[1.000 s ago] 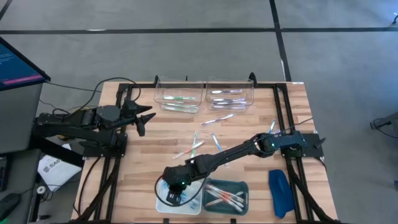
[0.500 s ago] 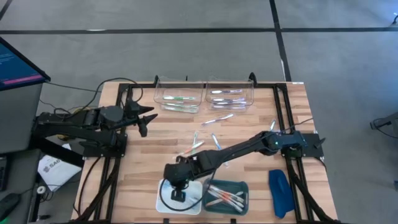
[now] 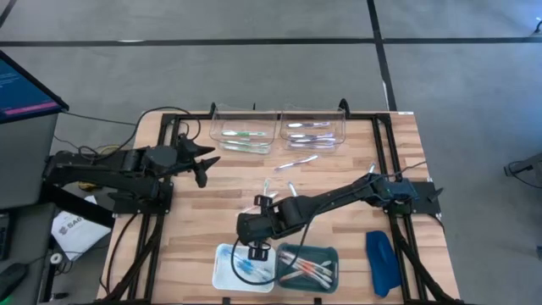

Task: Pick & Place Toothbrushes
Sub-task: Put the orange toothbrush into the green bin

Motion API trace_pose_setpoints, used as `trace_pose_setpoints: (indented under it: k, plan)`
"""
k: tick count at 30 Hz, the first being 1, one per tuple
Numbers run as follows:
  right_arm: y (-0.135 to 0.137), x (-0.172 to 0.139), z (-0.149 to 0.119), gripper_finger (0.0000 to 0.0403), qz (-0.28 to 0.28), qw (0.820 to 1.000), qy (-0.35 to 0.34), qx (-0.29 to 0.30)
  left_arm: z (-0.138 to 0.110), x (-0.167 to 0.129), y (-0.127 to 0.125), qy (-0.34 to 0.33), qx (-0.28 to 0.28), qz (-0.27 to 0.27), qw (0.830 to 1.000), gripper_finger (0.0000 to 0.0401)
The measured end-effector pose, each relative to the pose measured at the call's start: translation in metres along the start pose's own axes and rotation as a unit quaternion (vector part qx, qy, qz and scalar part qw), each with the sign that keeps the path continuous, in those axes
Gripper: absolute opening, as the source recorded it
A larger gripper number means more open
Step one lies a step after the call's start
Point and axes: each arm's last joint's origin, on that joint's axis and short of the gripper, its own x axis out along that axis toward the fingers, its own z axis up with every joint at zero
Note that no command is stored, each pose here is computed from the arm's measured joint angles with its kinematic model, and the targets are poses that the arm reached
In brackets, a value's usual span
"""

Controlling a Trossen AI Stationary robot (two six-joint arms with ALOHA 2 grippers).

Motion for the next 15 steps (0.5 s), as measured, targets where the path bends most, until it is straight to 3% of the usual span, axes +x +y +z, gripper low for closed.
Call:
trace_pose_setpoints:
  k: [15]
  plan:
    - [0.01,0.009,-0.043,0.0,-0.115,0.99,0.075,0.033,-0.001,0.004,-0.002,0.006,0.008,0.001,1.0,0.0168]
